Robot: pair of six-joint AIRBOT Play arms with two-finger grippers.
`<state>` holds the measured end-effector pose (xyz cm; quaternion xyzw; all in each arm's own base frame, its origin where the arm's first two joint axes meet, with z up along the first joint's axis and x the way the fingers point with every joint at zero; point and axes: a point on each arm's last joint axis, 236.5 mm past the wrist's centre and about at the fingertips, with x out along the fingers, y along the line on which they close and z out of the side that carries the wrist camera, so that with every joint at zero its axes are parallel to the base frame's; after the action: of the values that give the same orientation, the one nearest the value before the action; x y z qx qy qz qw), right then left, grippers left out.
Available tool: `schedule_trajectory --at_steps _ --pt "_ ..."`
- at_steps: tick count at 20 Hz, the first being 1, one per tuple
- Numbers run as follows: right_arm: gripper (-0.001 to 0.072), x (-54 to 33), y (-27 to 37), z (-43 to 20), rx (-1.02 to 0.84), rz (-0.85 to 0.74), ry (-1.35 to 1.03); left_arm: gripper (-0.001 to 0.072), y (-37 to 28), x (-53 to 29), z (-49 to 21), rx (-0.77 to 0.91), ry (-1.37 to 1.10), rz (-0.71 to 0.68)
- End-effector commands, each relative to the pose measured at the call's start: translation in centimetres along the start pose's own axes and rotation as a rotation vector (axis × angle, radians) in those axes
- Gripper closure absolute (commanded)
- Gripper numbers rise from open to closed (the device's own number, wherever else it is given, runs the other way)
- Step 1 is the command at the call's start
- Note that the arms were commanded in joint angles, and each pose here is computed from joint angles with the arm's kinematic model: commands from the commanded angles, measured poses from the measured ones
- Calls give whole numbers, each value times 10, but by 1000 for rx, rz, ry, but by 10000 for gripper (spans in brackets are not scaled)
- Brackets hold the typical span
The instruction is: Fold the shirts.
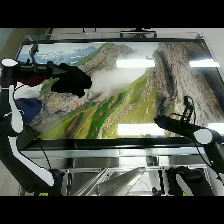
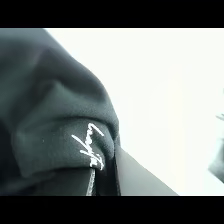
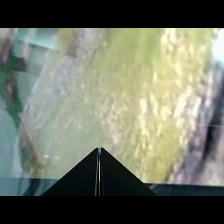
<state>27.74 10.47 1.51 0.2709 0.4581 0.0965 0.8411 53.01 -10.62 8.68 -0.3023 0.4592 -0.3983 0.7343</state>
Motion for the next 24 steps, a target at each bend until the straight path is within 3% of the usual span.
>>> schedule_trajectory --at_steps 1,6,7,8,9,10,14,19,24 --pt "684 -27 5 30 -68 -14 -34 702 -135 34 -45 136 122 -273" --pt "678 -48 -19 38 -19 -61 -7 695 -157 119 -141 158 340 -173" --pt "671 -48 -22 32 -19 -66 20 646 -156 132 -150 149 348 -162" --pt "463 -47 -24 27 -13 -67 46 368 -151 140 -157 142 356 -146" --pt "198 -45 -23 25 -6 -62 62 50 -146 145 -161 144 361 -123" --pt "143 -42 -22 24 5 -53 72 -11 -140 145 -162 148 366 -99" --pt "142 -30 -29 7 42 -53 173 -7 -93 107 -159 74 434 65" --pt "141 8 -47 -40 53 -59 322 0 -26 106 -254 -164 565 136" --pt "142 61 -47 -63 34 -4 406 12 -36 170 -277 -200 450 18"
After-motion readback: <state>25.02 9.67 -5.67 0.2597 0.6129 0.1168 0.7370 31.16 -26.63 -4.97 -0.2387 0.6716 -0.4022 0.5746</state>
